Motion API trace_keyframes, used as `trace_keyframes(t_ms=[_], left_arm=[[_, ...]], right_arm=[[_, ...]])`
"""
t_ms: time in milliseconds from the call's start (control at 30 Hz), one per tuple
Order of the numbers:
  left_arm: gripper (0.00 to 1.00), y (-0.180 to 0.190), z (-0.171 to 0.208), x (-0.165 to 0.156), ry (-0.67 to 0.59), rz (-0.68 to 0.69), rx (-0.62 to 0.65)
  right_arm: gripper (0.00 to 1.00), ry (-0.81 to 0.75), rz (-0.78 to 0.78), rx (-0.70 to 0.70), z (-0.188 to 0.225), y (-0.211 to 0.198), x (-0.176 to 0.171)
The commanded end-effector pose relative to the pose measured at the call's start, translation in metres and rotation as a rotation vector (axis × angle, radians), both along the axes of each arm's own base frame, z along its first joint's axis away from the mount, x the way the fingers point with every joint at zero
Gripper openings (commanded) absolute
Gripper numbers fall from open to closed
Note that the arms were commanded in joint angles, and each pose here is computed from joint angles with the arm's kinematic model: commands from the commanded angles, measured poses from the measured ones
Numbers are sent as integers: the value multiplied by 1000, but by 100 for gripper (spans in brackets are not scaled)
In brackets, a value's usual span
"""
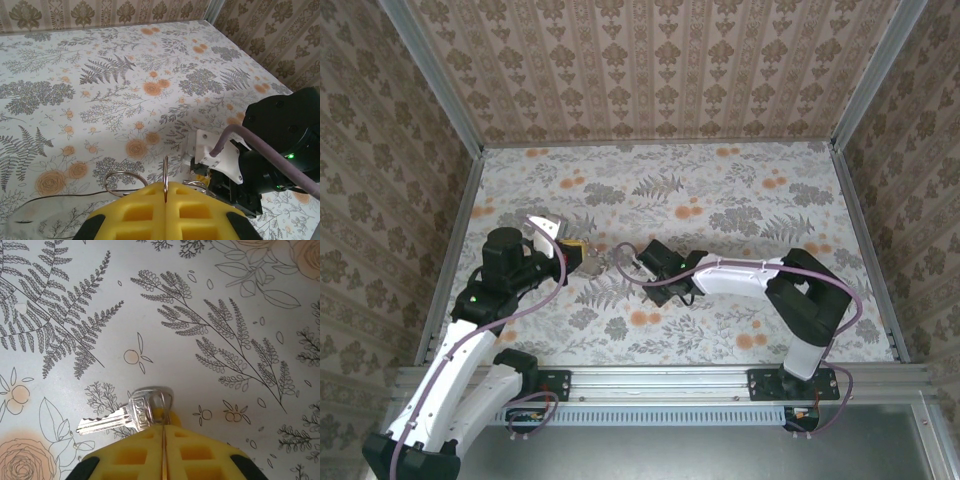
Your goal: Put the keys on the keyring
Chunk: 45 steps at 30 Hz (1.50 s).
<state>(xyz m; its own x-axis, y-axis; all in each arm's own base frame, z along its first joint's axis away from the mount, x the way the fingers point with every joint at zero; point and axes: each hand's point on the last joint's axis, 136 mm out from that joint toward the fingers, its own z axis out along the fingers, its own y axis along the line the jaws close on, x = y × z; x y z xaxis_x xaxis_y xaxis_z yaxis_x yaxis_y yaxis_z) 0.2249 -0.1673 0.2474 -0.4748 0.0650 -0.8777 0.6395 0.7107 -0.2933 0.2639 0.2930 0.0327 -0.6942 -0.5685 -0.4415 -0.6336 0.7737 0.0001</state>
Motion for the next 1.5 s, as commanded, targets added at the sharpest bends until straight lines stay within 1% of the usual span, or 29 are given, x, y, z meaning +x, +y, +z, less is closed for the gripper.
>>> trace_keyframes(t_ms=[0, 100, 167, 200, 233, 367, 433, 467, 700, 833, 967, 1133, 1467], left_arm=[[0, 0, 13, -2, -31, 1, -30], [0, 1, 13, -2, -31, 3, -27], [0, 1, 12, -1, -29, 5, -25], [0, 0, 12, -2, -28, 3, -24], [0, 0, 12, -2, -28, 2, -23], [0, 1, 12, -1, -29, 6, -22], [0, 2, 12, -1, -29, 13, -18], [0, 3, 11, -1, -28, 19, -15], [0, 10, 9, 0, -26, 58, 12], [0, 11, 8, 1, -25, 62, 15], [0, 11, 10, 0, -31, 59, 13], [0, 10, 10, 1, -31, 56, 11], [0, 10, 9, 1, -29, 58, 13]], right_arm=[[9, 6, -20, 40, 8, -4, -1], [5, 6, -18, 60, 11, -6, 0], [6, 1, -5, 73, 13, -6, -1], [11, -4, 4, 83, 14, -5, -2], [19, -8, 13, 92, 17, -3, -2], [42, -21, 18, 91, 18, 1, 0], [48, -26, 11, 82, 17, 4, 2], [49, -27, 6, 76, 15, 5, 3], [47, -35, 3, 24, 6, 14, 10], [43, -32, 6, 10, 1, 18, 13], [37, -36, -1, -34, -3, 13, 14], [34, -44, 8, -83, -9, 10, 14], [31, -45, 23, -107, -15, 13, 14]])
